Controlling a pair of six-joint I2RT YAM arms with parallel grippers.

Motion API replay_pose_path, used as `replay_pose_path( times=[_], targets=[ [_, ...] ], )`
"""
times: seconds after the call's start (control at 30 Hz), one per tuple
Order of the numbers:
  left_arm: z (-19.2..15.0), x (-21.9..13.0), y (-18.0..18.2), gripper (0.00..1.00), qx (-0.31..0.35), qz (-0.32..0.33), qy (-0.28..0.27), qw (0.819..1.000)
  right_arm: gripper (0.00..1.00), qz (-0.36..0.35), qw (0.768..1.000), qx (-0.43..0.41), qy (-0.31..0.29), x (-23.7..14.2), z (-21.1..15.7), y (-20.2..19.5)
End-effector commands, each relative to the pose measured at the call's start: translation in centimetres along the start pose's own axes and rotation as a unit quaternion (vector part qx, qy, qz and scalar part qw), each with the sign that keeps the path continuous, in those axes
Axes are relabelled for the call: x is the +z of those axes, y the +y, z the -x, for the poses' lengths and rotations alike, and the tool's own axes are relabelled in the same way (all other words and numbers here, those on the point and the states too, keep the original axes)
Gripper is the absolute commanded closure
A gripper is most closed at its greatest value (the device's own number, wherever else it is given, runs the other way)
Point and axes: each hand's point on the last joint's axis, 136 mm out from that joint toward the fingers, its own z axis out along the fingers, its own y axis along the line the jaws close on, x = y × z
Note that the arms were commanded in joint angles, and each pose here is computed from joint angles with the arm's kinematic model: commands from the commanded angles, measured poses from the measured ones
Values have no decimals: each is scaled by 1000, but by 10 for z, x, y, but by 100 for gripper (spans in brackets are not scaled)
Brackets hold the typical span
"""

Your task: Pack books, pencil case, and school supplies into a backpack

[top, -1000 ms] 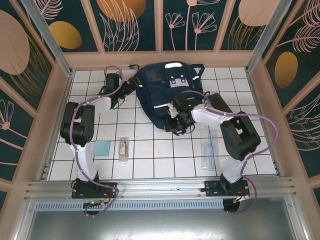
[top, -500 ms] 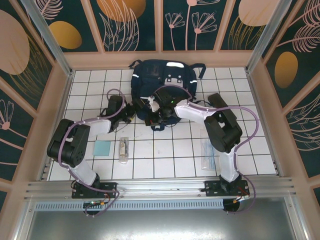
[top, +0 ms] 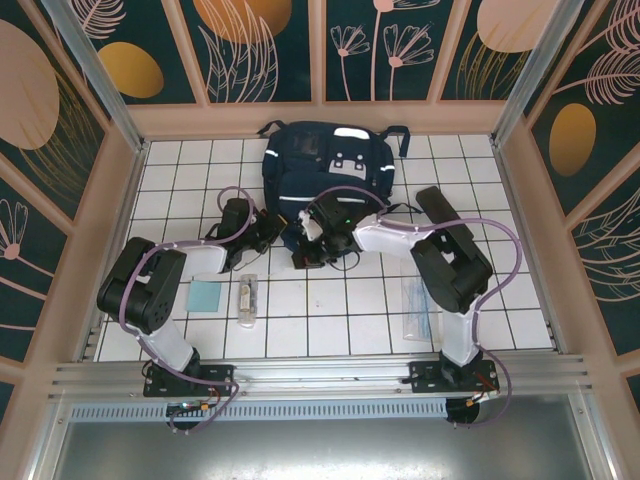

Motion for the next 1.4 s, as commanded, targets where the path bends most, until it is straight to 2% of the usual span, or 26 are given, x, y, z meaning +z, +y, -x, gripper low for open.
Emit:
replay_pose_path(
  times=[0.0,0.2,0.3,0.5,0.63,0.73,1.03,1.23,1.37],
  targets=[
    [38,-7,-26,100,51,-21,-59,997,100,-35,995,4,97,-21,-67,-19],
    [53,-21,-24,100,85,-10,-47,995,100,-113,988,23,101,-55,-84,-81],
    [54,-26,-28,100,106,-10,-35,994,100,-149,984,2,102,-67,-82,-101],
    [48,-32,-20,100,143,7,0,990,100,-268,960,-25,77,-92,-55,-150],
    [49,-39,-19,100,153,3,8,988,100,-345,936,-41,56,-118,-25,-186],
    [51,-43,-19,100,174,15,12,985,100,-366,927,-61,52,-129,-5,-205],
    [48,-45,-20,100,198,16,29,980,100,-378,902,-207,12,-156,54,-236],
    [46,-47,-23,100,206,10,35,978,100,-394,890,-230,13,-172,86,-276],
    [46,-48,-22,100,209,14,38,977,100,-408,876,-255,-4,-188,112,-289]
  ],
)
